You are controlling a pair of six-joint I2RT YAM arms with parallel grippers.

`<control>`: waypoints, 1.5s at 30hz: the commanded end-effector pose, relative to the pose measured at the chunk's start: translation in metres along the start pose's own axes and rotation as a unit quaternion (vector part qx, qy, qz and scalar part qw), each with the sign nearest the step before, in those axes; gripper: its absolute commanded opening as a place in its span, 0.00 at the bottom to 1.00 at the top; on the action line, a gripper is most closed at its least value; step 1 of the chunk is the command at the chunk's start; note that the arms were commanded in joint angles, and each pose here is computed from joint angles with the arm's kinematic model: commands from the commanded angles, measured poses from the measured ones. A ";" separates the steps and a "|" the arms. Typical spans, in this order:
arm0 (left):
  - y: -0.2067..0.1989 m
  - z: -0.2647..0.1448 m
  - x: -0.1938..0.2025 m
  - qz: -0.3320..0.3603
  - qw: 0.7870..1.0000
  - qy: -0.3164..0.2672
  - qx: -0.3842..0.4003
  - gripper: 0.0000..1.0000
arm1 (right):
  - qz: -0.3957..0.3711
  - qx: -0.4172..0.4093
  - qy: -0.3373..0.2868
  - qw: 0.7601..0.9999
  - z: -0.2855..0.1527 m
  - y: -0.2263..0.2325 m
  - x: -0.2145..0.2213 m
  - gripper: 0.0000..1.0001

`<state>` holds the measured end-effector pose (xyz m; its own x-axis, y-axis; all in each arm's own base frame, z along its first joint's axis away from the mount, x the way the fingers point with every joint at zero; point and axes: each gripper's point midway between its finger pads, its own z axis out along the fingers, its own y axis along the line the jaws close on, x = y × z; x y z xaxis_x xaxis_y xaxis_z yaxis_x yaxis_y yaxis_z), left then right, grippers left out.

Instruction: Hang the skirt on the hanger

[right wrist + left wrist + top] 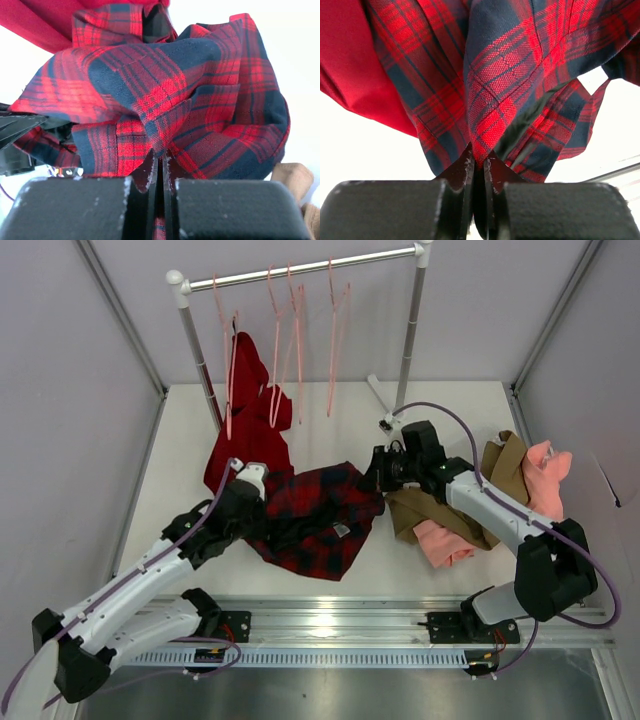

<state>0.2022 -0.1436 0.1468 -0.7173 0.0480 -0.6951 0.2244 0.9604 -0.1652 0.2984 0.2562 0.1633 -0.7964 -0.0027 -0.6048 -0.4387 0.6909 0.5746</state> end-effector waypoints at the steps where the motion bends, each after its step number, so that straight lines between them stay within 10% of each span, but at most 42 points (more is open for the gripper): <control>1: -0.012 0.009 -0.008 -0.018 0.999 -0.016 0.024 0.11 | -0.040 0.019 -0.042 0.998 -0.012 0.008 -0.033 0.02; 15: -0.038 0.017 -0.030 -0.001 0.997 -0.022 0.071 0.45 | -0.013 0.126 -0.053 0.990 -0.084 0.026 -0.010 0.65; 36: -0.046 -0.067 -0.111 -0.010 0.985 -0.142 0.096 0.86 | 0.063 0.196 -0.048 0.977 -0.115 0.021 0.065 0.70; 45: -0.047 -0.137 -0.244 -0.052 0.945 -0.319 0.058 0.99 | 0.053 0.193 -0.069 0.977 -0.111 0.019 0.055 0.72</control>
<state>0.2576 -0.1705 0.3588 -0.3530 -0.1934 -0.9154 0.2967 0.9048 -0.3055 0.1921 0.1874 0.1933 -0.7824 0.1393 -0.6070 -0.1416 0.9093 0.3912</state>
